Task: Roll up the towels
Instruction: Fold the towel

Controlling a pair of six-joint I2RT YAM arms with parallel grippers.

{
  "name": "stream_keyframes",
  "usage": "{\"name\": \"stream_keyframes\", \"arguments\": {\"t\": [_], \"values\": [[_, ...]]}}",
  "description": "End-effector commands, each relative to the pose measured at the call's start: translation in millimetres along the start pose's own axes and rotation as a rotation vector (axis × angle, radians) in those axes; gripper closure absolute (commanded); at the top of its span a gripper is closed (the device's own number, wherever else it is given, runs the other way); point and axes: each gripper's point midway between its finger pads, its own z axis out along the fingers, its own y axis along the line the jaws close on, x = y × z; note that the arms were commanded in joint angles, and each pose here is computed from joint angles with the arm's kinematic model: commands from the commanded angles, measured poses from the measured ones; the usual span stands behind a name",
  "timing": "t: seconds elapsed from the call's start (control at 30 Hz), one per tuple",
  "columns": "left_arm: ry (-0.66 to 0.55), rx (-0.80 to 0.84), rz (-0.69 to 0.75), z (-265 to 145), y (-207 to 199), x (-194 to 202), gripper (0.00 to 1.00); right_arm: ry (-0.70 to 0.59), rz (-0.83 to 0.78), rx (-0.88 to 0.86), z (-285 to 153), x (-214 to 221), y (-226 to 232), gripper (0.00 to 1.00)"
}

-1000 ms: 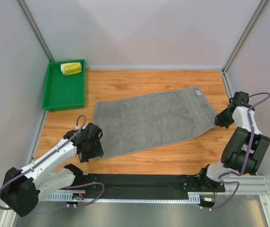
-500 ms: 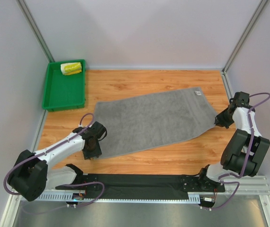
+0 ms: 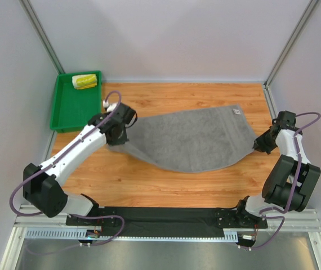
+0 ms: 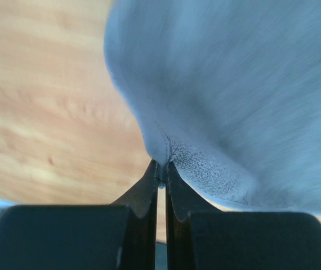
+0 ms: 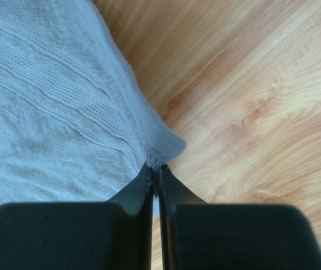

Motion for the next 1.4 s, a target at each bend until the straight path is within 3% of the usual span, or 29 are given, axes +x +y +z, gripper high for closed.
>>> {"name": "stream_keyframes", "arguments": {"t": [0.0, 0.13, 0.27, 0.33, 0.5, 0.6, 0.77, 0.9, 1.1, 1.37], "values": [[-0.166, -0.11, 0.116, -49, 16, -71, 1.0, -0.018, -0.021, -0.051, -5, -2, 8, 1.0], [-0.232, -0.183, 0.154, -70, 31, -91, 1.0, -0.003, -0.025, -0.064, -3, 0, 10, 1.0], [-0.103, -0.144, 0.118, -51, 40, -38, 1.0, 0.009, -0.023, -0.073, 0, 1, 11, 1.0], [-0.056, -0.036, 0.072, -57, 34, -9, 1.0, 0.009, -0.024, -0.075, -1, 1, 12, 1.0], [0.124, 0.142, 0.114, -41, 20, 73, 1.0, -0.026, -0.022, -0.075, -10, -5, 13, 1.0], [0.19, 0.199, 0.145, -38, 12, 94, 1.0, -0.086, -0.017, -0.08, -29, -15, 15, 1.0], [0.129, 0.279, 0.167, -58, 0, 79, 1.0, -0.149, -0.004, -0.142, -65, -21, 27, 1.0], [0.088, 0.228, 0.178, -69, 9, 62, 1.0, -0.1, 0.0, -0.184, -65, -6, 31, 1.0], [0.128, 0.294, 0.099, -79, 11, 60, 1.0, 0.009, 0.021, -0.216, -49, 28, 27, 1.0], [0.026, 0.351, 0.083, -120, 27, 35, 1.0, -0.017, 0.075, -0.284, -92, 44, 30, 1.0]]}}
